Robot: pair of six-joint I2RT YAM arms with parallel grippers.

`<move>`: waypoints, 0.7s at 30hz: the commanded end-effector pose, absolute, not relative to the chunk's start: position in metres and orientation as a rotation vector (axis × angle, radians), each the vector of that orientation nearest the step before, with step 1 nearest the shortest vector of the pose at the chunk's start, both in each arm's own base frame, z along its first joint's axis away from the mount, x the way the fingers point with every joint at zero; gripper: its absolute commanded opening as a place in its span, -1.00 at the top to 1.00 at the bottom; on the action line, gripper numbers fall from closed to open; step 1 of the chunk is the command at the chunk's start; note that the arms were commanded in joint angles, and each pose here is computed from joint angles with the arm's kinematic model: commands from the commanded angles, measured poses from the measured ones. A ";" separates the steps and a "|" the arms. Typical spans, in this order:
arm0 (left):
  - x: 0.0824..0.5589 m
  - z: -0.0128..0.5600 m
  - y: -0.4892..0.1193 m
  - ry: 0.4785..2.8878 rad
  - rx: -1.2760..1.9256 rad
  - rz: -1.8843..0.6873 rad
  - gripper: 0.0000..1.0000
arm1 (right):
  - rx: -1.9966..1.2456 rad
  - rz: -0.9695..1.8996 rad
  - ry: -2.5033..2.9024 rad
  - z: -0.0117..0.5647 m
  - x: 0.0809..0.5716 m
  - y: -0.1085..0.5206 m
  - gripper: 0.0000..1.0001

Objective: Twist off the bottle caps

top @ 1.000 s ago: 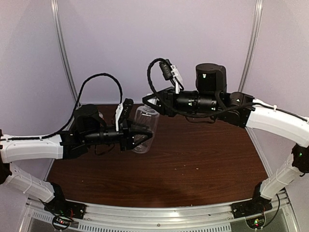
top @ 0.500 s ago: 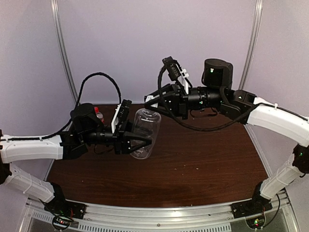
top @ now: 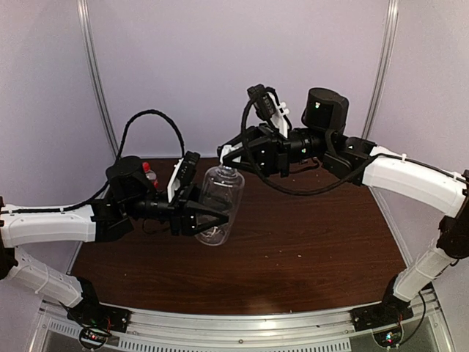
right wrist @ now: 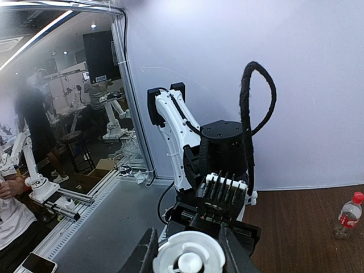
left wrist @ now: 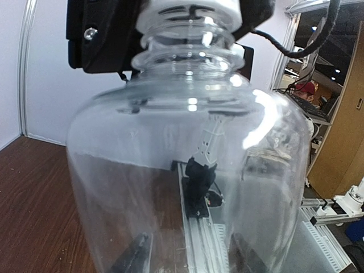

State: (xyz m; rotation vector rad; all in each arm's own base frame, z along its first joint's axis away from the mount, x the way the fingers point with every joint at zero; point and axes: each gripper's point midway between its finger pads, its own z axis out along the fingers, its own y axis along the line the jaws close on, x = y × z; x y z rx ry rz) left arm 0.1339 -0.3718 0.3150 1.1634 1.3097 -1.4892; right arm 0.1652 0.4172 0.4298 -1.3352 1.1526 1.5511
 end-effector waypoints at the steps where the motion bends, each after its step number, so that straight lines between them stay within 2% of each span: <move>1: 0.123 0.333 -0.364 1.182 1.198 -1.511 0.35 | -1.340 1.535 0.984 0.471 0.163 0.398 0.90; 21: 0.121 0.333 -0.367 1.186 1.228 -1.538 0.36 | -1.362 1.506 0.996 0.473 0.170 0.396 0.90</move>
